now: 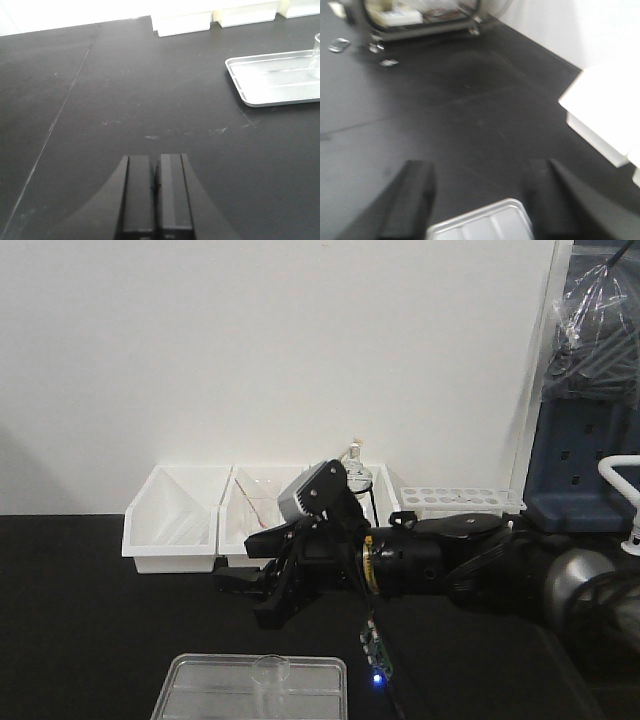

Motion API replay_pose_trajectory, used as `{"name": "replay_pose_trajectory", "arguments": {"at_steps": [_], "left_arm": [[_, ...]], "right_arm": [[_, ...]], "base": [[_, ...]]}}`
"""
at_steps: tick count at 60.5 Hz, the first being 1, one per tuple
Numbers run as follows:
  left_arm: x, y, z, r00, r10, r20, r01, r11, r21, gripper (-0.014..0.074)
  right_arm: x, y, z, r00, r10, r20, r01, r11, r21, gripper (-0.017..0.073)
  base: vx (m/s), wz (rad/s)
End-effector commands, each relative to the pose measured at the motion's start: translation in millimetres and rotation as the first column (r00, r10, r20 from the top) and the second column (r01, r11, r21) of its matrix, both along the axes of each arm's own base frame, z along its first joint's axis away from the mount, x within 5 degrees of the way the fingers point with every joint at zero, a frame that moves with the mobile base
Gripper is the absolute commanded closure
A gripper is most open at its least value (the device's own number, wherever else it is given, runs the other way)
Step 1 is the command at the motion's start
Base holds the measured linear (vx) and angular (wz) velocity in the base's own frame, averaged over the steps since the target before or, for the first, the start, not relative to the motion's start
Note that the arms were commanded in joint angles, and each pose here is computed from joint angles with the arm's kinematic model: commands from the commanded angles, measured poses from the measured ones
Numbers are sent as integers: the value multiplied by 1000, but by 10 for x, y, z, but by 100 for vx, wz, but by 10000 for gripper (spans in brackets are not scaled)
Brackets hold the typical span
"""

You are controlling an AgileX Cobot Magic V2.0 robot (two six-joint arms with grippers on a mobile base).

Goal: Move beaker to silver tray on left bench
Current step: 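Open the right gripper and raise it away from the beaker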

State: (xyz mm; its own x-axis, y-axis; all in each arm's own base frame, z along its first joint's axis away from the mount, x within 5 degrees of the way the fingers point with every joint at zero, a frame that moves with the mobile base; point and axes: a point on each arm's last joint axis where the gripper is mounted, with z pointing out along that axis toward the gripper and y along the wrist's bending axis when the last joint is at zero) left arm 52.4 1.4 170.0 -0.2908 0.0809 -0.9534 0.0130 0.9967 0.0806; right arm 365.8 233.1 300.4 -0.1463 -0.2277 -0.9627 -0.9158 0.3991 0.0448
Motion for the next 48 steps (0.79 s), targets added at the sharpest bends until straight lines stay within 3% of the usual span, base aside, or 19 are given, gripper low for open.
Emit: {"name": "replay_pose_trajectory", "arguments": {"at_steps": [1, 5, 22, 32, 48], "left_arm": [[19, -8, 8, 998, -9, 69, 10, 1000, -5, 592], [19, -8, 8, 998, -9, 69, 10, 1000, -5, 592], [19, -8, 8, 998, -9, 69, 10, 1000, -5, 592], [19, -8, 8, 998, -9, 69, 10, 1000, -5, 592], [19, -8, 8, 998, -9, 69, 10, 1000, -5, 592]], "right_arm": [[-281, -137, 507, 999, 5, 45, -7, 1000, 29, 260], [-452, -223, 653, 998, 3, 55, -4, 1000, 5, 341], [-820, -373, 1100, 992, 11, 123, -20, 997, 73, 529], [-894, -407, 1192, 989, 10, 148, -22, 996, 84, 576], [-894, -407, 1192, 989, 10, 148, -22, 996, 83, 573]], "base": [[0, 0], [0, 0], [0, 0], [0, 0], [0, 0]]}}
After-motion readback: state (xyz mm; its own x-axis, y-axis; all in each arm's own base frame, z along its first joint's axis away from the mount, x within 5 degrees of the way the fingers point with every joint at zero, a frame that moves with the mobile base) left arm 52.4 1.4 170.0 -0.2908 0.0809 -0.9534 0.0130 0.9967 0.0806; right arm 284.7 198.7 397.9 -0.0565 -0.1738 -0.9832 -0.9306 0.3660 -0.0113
